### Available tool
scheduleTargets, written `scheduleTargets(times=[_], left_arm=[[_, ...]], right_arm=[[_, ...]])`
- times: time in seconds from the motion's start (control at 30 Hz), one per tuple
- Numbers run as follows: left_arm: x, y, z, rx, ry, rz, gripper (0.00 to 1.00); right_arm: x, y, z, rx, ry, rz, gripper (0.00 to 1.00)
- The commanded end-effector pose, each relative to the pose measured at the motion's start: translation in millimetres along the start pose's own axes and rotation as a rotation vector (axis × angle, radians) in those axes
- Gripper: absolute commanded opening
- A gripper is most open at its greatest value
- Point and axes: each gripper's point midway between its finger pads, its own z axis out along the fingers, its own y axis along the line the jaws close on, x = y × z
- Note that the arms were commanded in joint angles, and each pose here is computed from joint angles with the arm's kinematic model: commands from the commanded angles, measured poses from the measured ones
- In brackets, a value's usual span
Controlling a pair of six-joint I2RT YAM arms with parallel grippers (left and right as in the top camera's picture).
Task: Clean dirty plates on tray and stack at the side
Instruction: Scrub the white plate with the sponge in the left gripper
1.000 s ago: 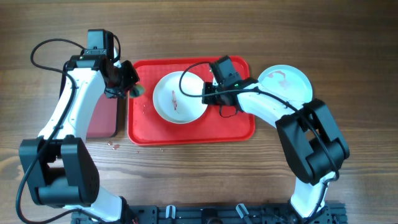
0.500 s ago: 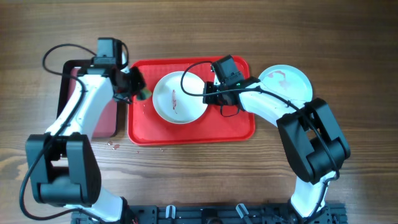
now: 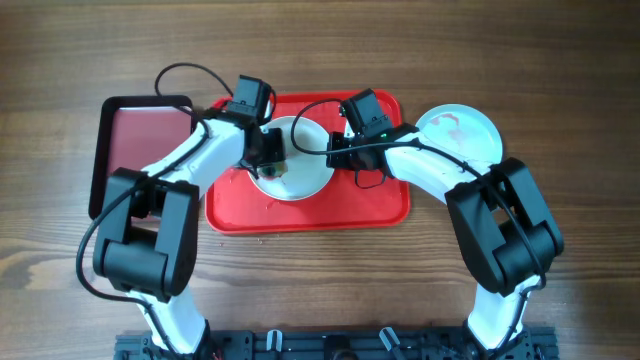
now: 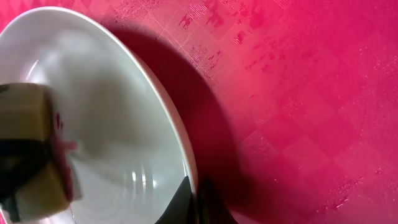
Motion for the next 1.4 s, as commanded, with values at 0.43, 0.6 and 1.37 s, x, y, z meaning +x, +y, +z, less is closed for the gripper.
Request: scheduleTargets(times=[0.43,0.6,1.37], left_arm=[[-38.6,9.5,14.1,-0.187,-0.212,0.056,0.04],[-22.8,21.1,16.1,-0.207,-0.135,0.045,0.04],[28.7,44.4,9.3,-0.37,0.036,-0.017,0.04]], right_arm=[[14.1,-12.1,10.0,0.026,0.049,0.018,0.04],[13.4,-11.8,10.0,0.025,0.046,0.017,0.04],[9.7,-9.7,10.2,0.017,0.031,0.013,0.04]])
